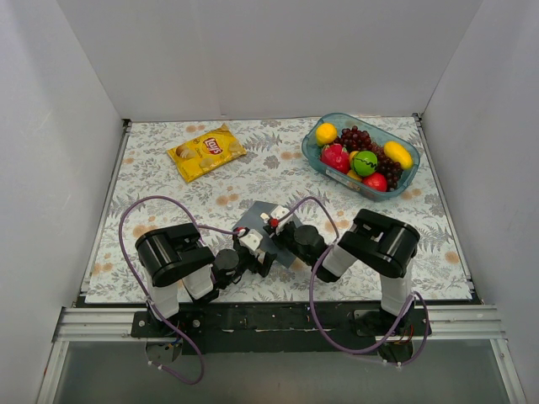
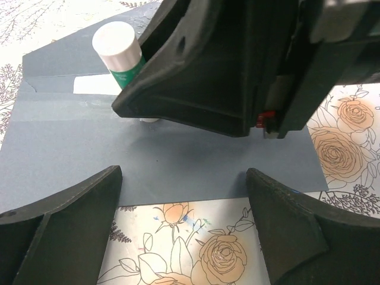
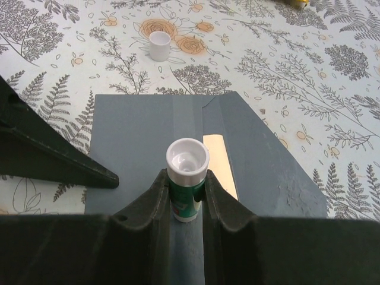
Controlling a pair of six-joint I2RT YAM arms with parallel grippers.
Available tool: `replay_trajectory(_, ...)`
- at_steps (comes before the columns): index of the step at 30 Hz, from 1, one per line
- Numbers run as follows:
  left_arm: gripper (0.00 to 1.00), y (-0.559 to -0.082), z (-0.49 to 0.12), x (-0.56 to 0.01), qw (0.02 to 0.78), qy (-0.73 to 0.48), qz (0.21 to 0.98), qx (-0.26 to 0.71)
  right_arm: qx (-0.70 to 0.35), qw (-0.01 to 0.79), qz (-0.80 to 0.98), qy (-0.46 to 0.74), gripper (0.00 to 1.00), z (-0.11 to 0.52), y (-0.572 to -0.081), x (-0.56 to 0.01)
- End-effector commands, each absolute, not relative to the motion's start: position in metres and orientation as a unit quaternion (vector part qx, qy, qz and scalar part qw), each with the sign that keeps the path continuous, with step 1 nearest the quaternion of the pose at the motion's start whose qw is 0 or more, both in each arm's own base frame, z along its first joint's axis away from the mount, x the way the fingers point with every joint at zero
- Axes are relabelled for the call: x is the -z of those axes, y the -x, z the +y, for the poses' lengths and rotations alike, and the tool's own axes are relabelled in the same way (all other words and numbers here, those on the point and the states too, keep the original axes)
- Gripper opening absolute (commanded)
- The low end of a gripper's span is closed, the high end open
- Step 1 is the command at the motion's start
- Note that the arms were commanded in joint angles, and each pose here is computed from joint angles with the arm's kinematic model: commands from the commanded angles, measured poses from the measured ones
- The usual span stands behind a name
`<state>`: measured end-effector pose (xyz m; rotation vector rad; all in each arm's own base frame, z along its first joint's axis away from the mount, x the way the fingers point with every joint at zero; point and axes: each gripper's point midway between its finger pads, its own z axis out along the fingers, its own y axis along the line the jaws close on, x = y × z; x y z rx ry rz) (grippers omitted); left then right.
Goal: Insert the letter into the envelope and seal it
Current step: Paint the envelope at the center of the board, then seal the envelope at the center of the board.
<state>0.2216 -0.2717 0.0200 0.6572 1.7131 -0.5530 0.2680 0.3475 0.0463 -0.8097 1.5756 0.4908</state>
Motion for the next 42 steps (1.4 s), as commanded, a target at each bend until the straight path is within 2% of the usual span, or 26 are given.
replay_trajectory(1, 0.84, -0.208, -0.253, 0.011, 0.534, -0.305, 0.761, 0.208, -0.214, 0.589, 0.685, 0.372, 0.01, 0.358, -0.267, -0.032)
replay_trajectory(12, 0.84, -0.208, -0.253, 0.011, 0.533, -0.305, 0.761, 0.208, -0.218, 0.552, 0.720, 0.360, 0.01, 0.323, -0.241, -0.014)
replay_trajectory(18, 0.84, -0.208, -0.252, 0.012, 0.533, -0.306, 0.762, 0.206, -0.226, 0.549, 0.726, 0.347, 0.01, 0.311, -0.233, -0.024)
replay_trajectory(21, 0.84, -0.210, -0.253, 0.009, 0.537, -0.306, 0.759, 0.204, -0.225, 0.566, 0.714, 0.344, 0.01, 0.313, -0.238, -0.041)
replay_trajectory(29, 0.85, -0.212, -0.252, -0.004, 0.553, -0.307, 0.747, 0.202, -0.226, 0.676, 0.627, 0.313, 0.01, 0.337, -0.276, -0.171)
replay_trajectory(32, 0.86, -0.213, -0.257, -0.017, 0.564, -0.307, 0.736, 0.214, -0.223, 0.692, 0.621, 0.294, 0.01, 0.327, -0.282, -0.199)
replay_trajectory(36, 0.85, -0.214, -0.269, -0.038, 0.571, -0.314, 0.723, 0.231, -0.214, 0.670, 0.668, 0.244, 0.01, 0.300, -0.297, -0.200)
replay_trajectory(42, 0.86, -0.213, -0.276, -0.078, 0.588, -0.314, 0.702, 0.252, -0.232, 0.514, 0.784, 0.258, 0.01, 0.275, -0.297, -0.158)
